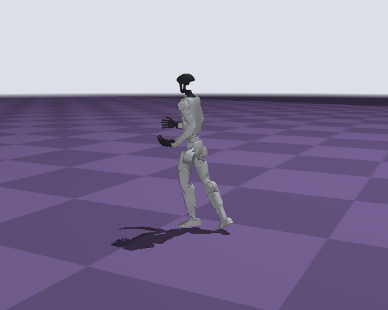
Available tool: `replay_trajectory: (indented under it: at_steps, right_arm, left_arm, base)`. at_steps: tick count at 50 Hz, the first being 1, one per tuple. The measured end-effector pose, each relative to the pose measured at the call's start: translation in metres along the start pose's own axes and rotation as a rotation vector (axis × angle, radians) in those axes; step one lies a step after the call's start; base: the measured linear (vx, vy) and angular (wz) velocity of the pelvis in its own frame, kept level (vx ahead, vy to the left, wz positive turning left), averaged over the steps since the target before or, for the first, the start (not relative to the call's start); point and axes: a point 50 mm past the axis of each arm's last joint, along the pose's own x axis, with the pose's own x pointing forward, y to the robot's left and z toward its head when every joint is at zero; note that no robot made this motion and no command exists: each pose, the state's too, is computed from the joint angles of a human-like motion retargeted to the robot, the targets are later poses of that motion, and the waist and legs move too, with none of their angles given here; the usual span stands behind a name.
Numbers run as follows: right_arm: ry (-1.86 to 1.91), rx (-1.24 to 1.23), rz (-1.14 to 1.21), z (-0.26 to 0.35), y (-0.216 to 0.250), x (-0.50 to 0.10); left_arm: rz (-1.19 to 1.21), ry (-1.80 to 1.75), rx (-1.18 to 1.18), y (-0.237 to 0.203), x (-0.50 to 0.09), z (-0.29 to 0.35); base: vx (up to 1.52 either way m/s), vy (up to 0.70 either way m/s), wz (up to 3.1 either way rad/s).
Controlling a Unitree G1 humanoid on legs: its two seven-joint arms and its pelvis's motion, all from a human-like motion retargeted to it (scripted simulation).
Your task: Walk run
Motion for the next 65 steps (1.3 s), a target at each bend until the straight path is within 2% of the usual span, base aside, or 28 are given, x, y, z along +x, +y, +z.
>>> replay_trajectory:
  at_steps: [5, 10, 15, 21, 30, 37, 48, 53, 57, 65]
  right_arm:
    - [0.175, 0.094, 0.027, -0.044, 0.031, -0.027]
    - [0.320, 0.146, -0.087, -0.071, 0.047, -0.067]
    - [0.418, 0.256, -0.199, -0.084, 0.067, -0.105]
    - [0.429, 0.327, -0.222, -0.087, 0.079, -0.109]
    - [0.413, 0.138, -0.102, -0.081, 0.049, -0.084]
    - [0.309, -0.033, -0.210, -0.060, 0.016, -0.057]
    - [0.107, -0.185, -0.123, -0.019, -0.009, -0.008]
    - [0.145, -0.204, -0.191, -0.024, -0.019, -0.016]
    - [0.217, -0.145, -0.234, -0.044, -0.009, -0.034]
    - [0.535, -0.125, -0.264, -0.087, 0.015, -0.114]
  left_arm:
    - [0.091, -0.055, -0.108, 0.001, 0.009, -0.007]
    - [0.042, -0.067, -0.141, -0.008, 0.031, -0.007]
    - [-0.079, -0.037, -0.102, -0.014, 0.047, 0.000]
    - [-0.133, 0.004, -0.039, -0.008, 0.051, 0.008]
    - [0.054, 0.052, -0.086, 0.004, 0.007, -0.017]
    - [0.059, 0.091, -0.087, -0.006, 0.001, -0.033]
    - [0.123, 0.033, -0.086, 0.001, -0.012, -0.024]
    - [0.155, -0.005, -0.087, -0.001, -0.001, -0.023]
    - [0.212, -0.062, -0.097, -0.003, 0.004, -0.022]
    - [0.157, -0.156, -0.074, 0.002, 0.031, 0.003]
  base:
    - [0.83, 0.43, 1.01]
    - [0.57, 0.25, 2.93]
    - [0.68, 0.07, 3.27]
    - [0.68, -0.07, 2.31]
    - [0.94, 0.02, 1.24]
    - [0.83, 0.00, 2.01]
    - [0.66, 0.01, 0.95]
    - [0.84, -0.01, 0.85]
    - [1.20, -0.12, -0.02]
    - [1.29, 0.15, 1.70]
